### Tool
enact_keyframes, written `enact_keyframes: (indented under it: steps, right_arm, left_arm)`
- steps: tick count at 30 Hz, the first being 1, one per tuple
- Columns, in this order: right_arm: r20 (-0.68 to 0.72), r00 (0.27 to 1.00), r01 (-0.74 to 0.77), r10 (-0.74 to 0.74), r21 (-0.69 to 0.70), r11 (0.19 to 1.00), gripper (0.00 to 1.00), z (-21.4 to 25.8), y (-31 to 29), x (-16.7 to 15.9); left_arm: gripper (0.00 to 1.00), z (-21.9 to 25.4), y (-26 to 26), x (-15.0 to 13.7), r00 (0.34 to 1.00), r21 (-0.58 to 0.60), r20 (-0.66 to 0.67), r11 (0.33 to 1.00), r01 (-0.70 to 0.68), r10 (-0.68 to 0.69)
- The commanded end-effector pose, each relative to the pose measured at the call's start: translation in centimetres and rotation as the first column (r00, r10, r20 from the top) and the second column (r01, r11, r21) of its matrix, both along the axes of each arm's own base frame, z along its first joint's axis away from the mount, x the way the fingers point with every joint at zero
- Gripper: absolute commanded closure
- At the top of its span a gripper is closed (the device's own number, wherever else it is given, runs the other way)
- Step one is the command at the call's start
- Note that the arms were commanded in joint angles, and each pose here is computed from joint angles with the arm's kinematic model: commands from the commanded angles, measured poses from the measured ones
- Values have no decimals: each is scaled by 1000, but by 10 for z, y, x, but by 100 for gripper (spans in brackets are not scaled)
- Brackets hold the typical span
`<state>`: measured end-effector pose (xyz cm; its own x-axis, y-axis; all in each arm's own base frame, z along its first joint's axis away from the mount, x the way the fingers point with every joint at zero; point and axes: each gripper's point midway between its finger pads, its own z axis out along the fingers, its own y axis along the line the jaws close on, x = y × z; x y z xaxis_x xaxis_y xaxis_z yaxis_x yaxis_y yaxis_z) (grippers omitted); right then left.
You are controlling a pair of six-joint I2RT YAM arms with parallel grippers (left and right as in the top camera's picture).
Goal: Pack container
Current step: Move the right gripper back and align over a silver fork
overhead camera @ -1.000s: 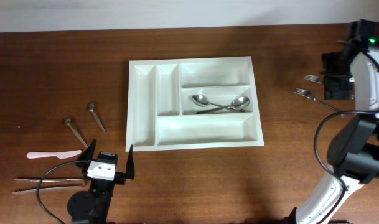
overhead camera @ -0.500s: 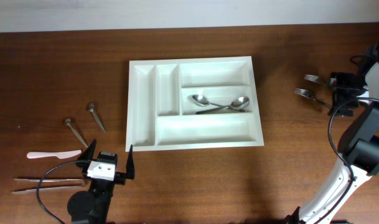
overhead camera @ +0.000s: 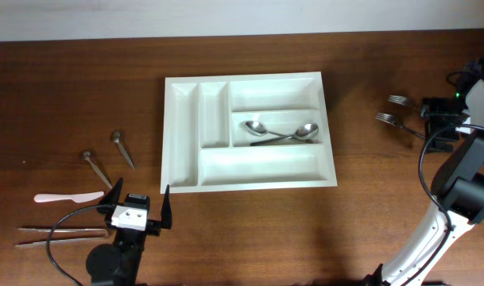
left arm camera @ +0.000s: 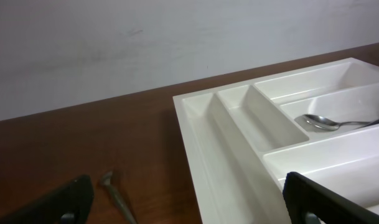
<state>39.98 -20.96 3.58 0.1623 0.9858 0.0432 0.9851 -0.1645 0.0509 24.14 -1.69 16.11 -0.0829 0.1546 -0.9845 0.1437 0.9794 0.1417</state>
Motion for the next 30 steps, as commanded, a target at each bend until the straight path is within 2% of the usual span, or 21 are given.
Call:
enact_keyframes:
  steps: [1, 8, 21, 30]
  right_arm:
    - [-39, 999, 11, -11, -10, 1000, 1, -10, 0, -2]
    - [-77, 997, -1, 3, 23, 1000, 1, -30, 9, -3]
    - [-15, 999, 43, -42, 16, 999, 1, -31, 15, 17]
    - [-50, 998, 25, -24, 29, 999, 1, -45, 25, 17]
  left_arm:
    - [1, -2, 2, 0, 1000, 10, 3, 1000, -9, 9]
    - [1, -2, 2, 0, 1000, 10, 3, 1000, -9, 9]
    - [1, -2, 2, 0, 1000, 10, 3, 1000, -9, 9]
    - [1, -2, 2, 0, 1000, 10, 3, 1000, -9, 9]
